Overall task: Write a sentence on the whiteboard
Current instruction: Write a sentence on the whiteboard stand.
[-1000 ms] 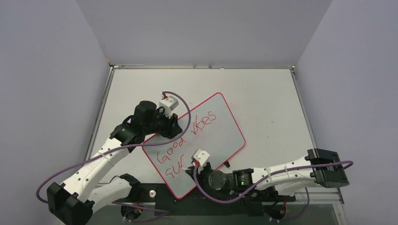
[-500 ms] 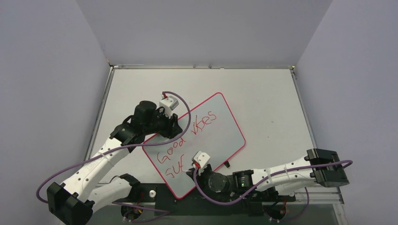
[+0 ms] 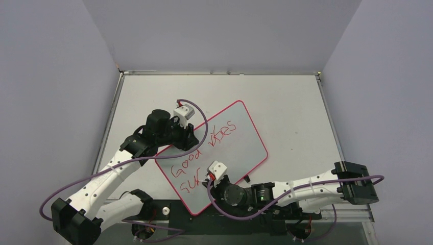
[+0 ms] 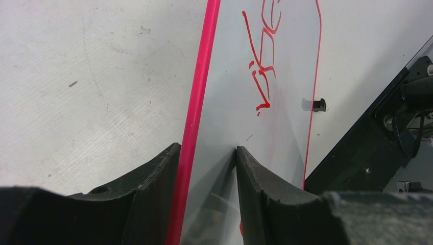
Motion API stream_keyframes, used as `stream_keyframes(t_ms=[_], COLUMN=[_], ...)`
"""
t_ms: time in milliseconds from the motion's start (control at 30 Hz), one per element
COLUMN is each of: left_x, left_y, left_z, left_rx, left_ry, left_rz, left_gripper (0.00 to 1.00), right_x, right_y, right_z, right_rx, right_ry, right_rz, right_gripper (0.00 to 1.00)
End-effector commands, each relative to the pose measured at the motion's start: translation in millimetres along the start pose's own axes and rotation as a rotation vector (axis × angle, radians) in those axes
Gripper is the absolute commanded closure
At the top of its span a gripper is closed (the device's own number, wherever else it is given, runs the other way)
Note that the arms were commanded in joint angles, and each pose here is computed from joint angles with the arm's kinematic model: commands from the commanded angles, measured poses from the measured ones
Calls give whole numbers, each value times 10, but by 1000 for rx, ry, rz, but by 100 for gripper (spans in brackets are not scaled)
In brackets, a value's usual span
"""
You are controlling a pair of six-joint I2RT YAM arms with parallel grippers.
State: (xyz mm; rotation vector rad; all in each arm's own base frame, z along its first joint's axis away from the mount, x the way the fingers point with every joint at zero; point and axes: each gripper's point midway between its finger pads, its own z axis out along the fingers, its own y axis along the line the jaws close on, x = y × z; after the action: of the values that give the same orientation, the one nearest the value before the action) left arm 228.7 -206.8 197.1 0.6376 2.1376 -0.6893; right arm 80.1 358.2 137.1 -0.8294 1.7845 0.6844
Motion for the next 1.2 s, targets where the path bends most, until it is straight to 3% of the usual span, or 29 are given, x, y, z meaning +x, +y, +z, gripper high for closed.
stream_keyframes(t_ms=[0, 767, 1167], left_x=[-159, -175, -146], left_y=[119, 131, 158], left_z=[-19, -39, -14], left_rx=[-69, -81, -91], left_ry=[-50, -57, -42], left_rz=[48, 53, 51], left_gripper=[100, 100, 100], right_x=[-207, -385, -726], right_y=[-211, -551, -607], right_z=[37, 7, -277], right_rx=[94, 235, 223], right_ry=[-42, -43, -130], right_rz=[-7, -32, 13], right_gripper=[100, 100, 100])
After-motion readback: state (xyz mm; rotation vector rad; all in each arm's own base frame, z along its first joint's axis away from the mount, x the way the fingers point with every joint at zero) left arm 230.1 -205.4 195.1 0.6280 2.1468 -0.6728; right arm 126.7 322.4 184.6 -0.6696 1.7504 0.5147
